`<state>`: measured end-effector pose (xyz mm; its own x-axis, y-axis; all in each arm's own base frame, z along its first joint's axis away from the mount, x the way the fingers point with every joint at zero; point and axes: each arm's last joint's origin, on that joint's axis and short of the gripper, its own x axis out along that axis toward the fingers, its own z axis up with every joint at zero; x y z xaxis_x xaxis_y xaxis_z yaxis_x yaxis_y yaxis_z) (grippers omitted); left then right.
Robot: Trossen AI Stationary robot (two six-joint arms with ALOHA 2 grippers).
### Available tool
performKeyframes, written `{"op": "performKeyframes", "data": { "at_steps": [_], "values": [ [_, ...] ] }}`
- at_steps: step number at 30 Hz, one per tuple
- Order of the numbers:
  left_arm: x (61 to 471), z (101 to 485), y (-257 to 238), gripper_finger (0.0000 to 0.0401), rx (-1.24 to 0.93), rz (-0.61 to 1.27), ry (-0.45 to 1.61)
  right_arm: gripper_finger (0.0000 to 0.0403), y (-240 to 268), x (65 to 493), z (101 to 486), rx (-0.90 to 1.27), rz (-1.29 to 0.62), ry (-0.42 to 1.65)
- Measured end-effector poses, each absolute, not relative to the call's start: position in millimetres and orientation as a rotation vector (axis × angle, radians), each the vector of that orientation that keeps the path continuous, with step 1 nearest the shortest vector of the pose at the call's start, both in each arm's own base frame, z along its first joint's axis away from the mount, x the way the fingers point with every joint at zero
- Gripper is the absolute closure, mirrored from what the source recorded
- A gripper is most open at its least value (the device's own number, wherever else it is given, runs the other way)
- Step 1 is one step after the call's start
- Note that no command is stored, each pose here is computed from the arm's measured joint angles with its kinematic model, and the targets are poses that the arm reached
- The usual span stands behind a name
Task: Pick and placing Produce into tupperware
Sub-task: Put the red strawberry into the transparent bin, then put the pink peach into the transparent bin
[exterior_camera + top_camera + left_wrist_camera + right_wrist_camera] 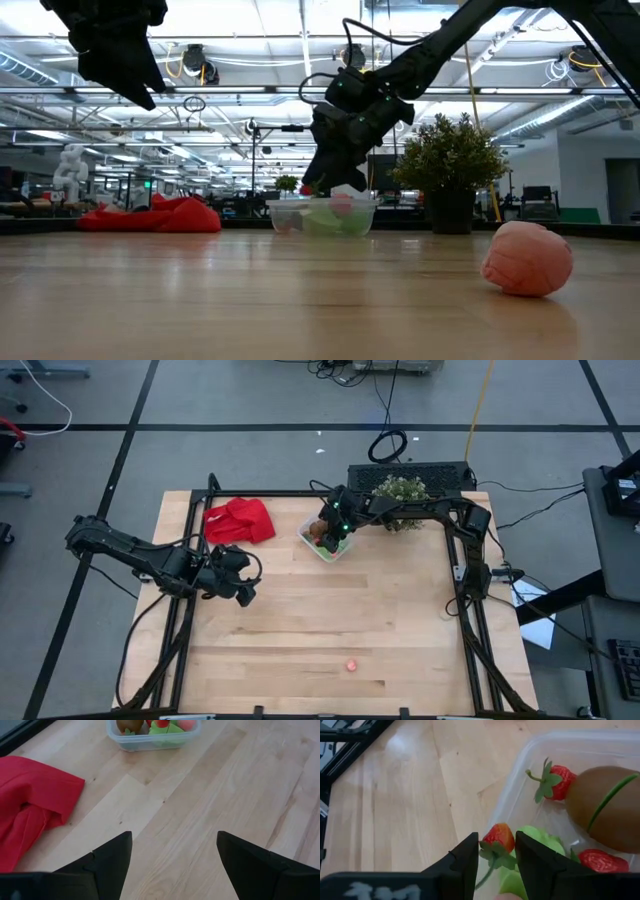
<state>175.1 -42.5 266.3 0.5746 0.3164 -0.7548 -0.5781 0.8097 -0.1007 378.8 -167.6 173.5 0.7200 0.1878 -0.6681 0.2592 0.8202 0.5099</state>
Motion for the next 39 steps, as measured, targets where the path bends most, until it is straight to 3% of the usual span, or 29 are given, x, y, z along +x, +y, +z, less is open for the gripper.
{"op": "performKeyframes", "data": {
  "at_steps": [26,31,39],
  "values": [
    [175,266,-42,0.0105,-0.338,0.533,0.801,0.0283,-180,372,180,0.666,-0.013,0.743],
    [175,266,-42,0.0105,-0.332,0.531,0.802,0.0284,-170,368,209,0.625,0.008,0.690],
    [190,261,-49,0.0105,-0.294,0.483,0.800,0.0284,-111,352,298,0.486,0.154,0.517]
  ]
}}
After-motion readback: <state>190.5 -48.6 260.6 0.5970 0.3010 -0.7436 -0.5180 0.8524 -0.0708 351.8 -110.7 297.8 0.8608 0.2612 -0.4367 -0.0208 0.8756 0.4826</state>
